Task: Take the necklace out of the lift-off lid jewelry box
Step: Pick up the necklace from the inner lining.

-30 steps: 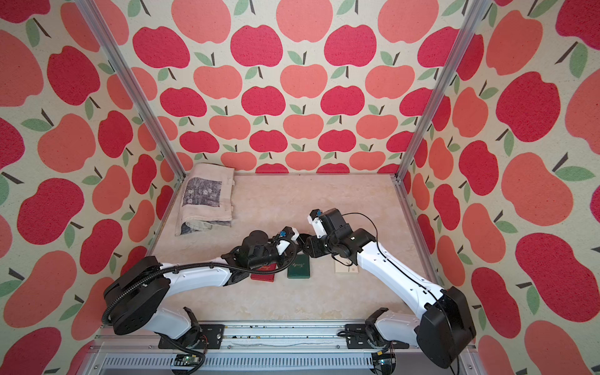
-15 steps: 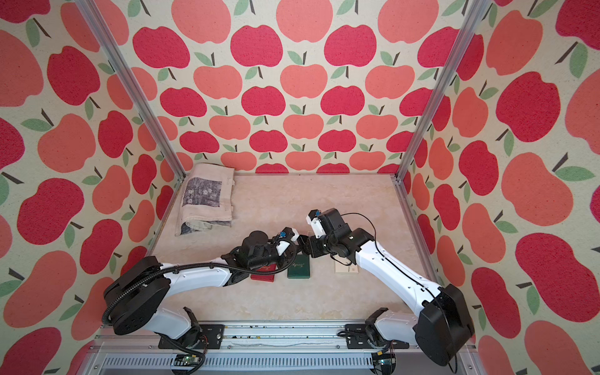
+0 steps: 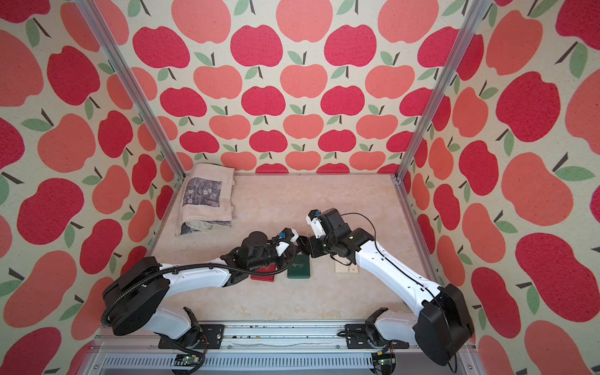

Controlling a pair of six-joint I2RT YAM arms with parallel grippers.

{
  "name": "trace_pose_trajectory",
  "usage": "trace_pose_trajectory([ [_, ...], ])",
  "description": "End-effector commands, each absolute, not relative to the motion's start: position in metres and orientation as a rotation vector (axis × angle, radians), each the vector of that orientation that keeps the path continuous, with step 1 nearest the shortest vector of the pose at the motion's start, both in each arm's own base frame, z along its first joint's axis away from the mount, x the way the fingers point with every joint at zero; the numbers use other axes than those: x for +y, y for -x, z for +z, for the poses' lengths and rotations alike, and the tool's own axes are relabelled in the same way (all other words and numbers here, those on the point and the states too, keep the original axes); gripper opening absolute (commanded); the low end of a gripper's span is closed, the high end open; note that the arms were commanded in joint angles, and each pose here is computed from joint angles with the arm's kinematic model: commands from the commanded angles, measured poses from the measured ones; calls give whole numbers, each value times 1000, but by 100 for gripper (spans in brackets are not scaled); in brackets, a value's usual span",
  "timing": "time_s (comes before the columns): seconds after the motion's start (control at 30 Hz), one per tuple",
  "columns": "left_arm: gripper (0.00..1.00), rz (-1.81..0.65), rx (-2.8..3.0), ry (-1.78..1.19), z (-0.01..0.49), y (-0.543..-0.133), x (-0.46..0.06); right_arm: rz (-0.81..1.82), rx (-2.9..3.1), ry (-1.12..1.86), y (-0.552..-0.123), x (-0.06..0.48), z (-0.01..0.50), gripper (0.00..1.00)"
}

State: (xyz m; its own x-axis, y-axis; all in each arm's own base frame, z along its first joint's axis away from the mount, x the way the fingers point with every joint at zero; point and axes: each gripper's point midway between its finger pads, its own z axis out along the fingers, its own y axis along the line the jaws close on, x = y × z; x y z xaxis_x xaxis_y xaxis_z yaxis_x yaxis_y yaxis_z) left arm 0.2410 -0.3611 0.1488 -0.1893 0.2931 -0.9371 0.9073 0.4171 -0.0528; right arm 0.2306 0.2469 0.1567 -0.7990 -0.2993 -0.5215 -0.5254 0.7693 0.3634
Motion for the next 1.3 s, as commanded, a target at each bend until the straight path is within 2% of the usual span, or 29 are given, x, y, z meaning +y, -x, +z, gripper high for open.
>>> trace_pose_trajectory([
  [0.0, 0, -823, 1657, -1058, 163, -235, -362, 700, 2540, 623, -229, 244, 151, 18],
  [1.07, 0, -845, 1664, -1094, 160, -229, -364, 757, 2419, 615, -252, 253, 193, 12],
  [1.27, 0, -838, 1649, -1092, 165, -228, -361, 720, 2445, 652, -245, 243, 188, 25],
])
